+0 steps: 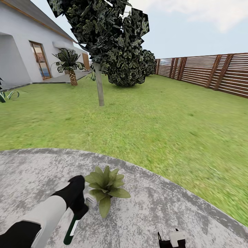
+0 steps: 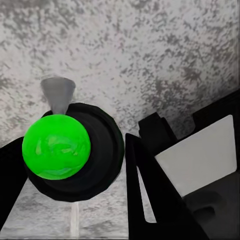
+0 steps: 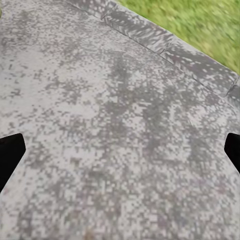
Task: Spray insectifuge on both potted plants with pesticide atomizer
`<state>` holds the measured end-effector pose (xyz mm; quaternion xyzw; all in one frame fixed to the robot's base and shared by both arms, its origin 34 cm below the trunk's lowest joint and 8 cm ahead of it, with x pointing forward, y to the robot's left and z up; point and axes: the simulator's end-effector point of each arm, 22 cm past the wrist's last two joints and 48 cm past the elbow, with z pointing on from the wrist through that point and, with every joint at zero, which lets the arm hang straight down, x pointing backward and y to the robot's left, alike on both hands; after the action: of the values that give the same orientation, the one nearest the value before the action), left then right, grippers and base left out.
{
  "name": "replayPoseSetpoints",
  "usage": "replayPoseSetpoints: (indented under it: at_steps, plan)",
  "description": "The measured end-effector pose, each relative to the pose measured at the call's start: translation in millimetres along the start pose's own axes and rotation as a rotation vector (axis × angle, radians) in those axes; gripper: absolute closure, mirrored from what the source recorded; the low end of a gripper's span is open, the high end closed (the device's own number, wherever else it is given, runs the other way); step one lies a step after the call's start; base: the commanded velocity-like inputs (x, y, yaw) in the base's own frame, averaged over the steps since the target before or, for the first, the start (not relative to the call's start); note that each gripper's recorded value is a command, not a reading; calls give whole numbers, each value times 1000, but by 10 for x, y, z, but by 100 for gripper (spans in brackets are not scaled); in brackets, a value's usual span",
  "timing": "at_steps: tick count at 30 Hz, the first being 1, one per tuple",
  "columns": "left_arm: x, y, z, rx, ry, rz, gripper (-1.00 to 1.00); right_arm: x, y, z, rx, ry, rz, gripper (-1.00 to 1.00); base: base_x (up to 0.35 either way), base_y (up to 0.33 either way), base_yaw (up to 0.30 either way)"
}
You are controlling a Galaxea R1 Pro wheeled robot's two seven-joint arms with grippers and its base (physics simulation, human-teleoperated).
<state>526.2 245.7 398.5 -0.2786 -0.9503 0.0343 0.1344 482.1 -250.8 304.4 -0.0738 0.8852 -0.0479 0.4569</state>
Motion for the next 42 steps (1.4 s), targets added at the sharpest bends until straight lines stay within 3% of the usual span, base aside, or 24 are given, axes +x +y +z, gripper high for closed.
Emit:
replayPoseSetpoints:
  at_steps: [6,12,22,33,37,42]
  plan:
    - [230,62,148,6,57,-17,100,6,1,-4,0,1,0,-100,0,0,0]
    - [328,207,173,-24,68,-31,100,9,1,-6,0,2,0,-100,0,0,0]
    - [150,196,34,-34,34,-23,100,10,1,-6,0,1,0,-100,0,0,0]
    - [251,519,-76,-72,31,-59,100,10,2,-6,0,1,0,-100,0,0,0]
    - [110,599,-253,-106,3,-50,100,9,2,-6,0,1,0,-100,0,0,0]
    - [94,569,-238,-114,6,-35,100,10,2,-6,0,1,0,-100,0,0,0]
